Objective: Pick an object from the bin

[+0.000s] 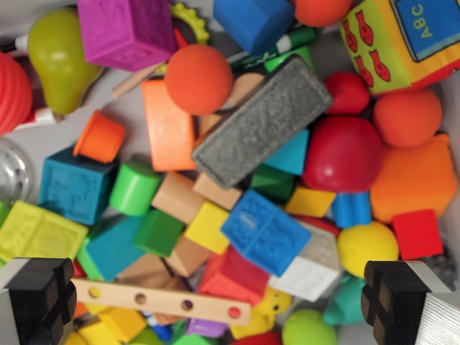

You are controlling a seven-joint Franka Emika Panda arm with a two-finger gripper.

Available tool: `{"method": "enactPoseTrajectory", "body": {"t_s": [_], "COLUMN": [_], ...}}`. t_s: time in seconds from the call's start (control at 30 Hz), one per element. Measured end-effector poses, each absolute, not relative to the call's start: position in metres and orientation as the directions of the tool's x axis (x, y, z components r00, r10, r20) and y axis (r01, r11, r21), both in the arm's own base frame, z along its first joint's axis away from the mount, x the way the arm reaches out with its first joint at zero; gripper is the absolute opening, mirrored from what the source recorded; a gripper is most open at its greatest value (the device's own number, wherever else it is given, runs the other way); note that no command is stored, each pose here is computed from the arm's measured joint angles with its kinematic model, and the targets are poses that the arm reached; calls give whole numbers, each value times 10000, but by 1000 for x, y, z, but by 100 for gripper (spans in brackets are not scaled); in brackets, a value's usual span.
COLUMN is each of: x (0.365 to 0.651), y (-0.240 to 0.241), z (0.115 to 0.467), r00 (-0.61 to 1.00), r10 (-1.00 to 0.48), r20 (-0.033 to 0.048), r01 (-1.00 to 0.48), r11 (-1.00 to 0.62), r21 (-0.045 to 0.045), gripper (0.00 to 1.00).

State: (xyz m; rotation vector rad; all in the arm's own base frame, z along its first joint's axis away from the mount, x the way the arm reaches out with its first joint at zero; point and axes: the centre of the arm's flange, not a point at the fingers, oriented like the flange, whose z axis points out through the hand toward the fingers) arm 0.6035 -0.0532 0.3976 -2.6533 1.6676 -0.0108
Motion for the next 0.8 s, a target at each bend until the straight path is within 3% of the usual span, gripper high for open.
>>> {"method": "enactPoseTrajectory", "body": {"t_s": [0.8], "x": [611], "y": [-70], "z": [367], "r00": [1576], "r10": [-9875], "r20": [5], "r01": [-9875], "r11": [-1576], "r21": [-48], "gripper": [100]}}
